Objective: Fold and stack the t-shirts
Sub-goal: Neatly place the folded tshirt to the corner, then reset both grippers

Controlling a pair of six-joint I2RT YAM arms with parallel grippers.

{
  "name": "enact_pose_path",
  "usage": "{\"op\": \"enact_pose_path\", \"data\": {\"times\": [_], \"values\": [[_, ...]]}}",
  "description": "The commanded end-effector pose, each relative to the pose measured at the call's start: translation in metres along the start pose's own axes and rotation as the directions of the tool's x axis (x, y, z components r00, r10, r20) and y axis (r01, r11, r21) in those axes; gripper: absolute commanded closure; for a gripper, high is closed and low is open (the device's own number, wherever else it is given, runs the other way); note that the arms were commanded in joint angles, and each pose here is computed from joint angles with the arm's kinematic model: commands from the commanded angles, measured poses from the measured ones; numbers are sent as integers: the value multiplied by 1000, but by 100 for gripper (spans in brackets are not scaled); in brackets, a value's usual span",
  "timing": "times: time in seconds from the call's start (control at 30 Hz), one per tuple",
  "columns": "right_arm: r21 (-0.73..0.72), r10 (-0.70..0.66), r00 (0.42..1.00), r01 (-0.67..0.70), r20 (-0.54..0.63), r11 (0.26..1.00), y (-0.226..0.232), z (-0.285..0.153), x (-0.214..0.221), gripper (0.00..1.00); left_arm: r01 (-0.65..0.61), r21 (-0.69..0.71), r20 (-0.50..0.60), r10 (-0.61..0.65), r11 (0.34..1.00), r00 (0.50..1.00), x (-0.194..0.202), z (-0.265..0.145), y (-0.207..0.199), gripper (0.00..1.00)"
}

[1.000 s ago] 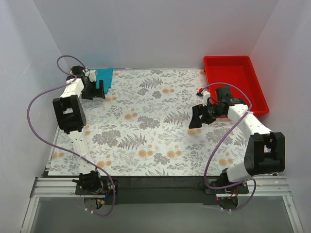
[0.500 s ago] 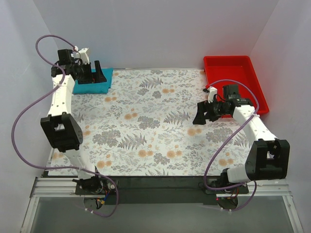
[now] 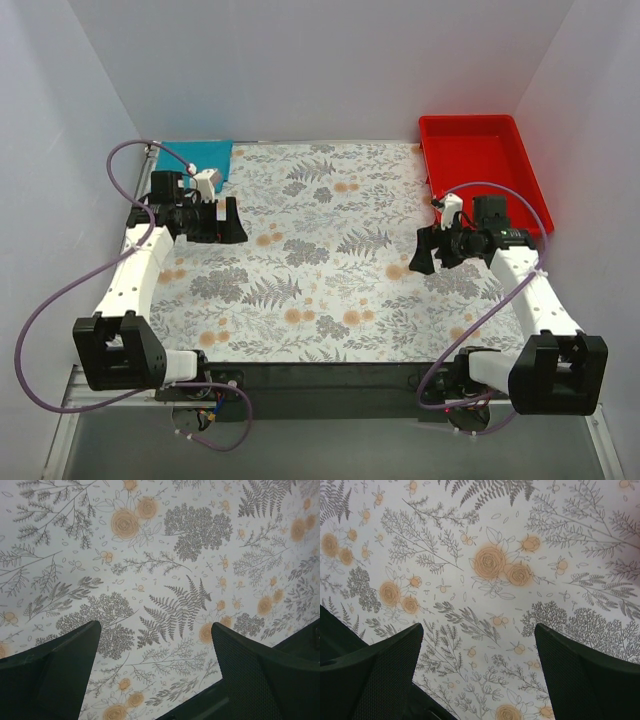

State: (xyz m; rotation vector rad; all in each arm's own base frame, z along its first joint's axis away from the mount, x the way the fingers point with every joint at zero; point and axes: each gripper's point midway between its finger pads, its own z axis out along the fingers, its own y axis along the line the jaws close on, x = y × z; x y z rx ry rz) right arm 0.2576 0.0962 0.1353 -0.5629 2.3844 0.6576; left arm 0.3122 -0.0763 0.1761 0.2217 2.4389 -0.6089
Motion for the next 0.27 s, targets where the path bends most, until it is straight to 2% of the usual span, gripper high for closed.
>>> {"op": "enact_pose_path", "data": {"times": [0.0, 0.23], "values": [[49, -32, 999, 31, 19, 998, -4, -6, 6, 1, -38, -4, 51, 38, 999, 998, 5, -8, -6, 7], [66, -44, 998, 41, 47, 997, -1, -11, 11, 2, -29, -3, 70, 29, 1000, 997, 7, -12, -10, 7]]}}
